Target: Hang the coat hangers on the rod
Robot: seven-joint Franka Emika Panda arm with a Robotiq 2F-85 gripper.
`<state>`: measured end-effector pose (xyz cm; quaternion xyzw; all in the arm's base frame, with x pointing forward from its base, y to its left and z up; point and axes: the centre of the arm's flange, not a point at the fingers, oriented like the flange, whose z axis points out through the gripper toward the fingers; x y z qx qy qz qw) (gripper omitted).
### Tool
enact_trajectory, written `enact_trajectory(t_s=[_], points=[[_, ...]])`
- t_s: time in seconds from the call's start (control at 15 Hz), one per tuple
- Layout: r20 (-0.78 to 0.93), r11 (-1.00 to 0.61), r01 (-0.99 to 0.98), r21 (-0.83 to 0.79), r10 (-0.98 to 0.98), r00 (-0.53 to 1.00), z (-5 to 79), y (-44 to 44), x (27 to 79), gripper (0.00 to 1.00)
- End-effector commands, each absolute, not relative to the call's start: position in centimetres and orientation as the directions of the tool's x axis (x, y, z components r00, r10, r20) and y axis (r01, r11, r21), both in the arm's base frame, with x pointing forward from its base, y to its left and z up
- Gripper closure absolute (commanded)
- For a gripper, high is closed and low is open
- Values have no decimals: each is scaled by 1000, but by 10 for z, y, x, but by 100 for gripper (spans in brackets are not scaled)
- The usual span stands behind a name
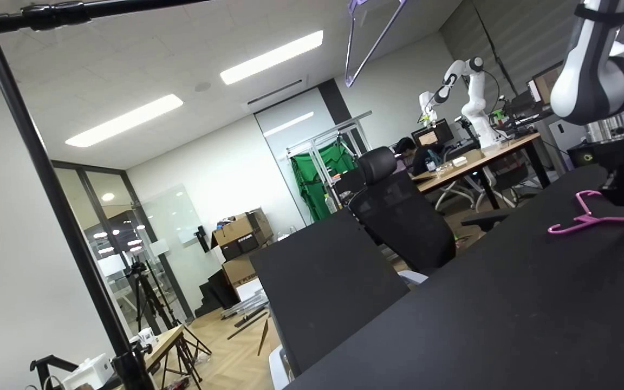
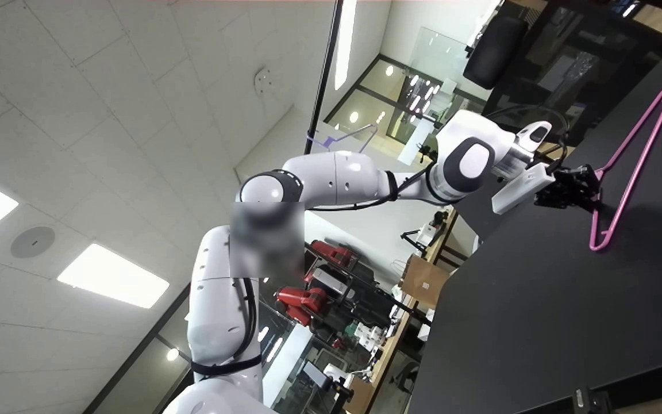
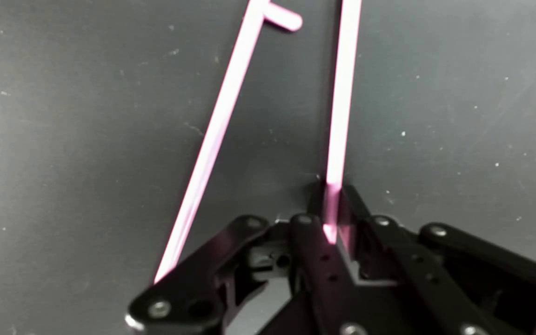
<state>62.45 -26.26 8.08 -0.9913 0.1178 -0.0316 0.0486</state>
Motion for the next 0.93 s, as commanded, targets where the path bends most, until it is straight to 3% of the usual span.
enact_trajectory(t_s=[0.0,0.4,0.87], points=[[26,-965,-225,-137,-231,973,90,-264,622,97],[59,-880,-157,-448,-204,977,131,-275,630,97],[84,-652,-27,-758,-139,987,188,-295,637,97]])
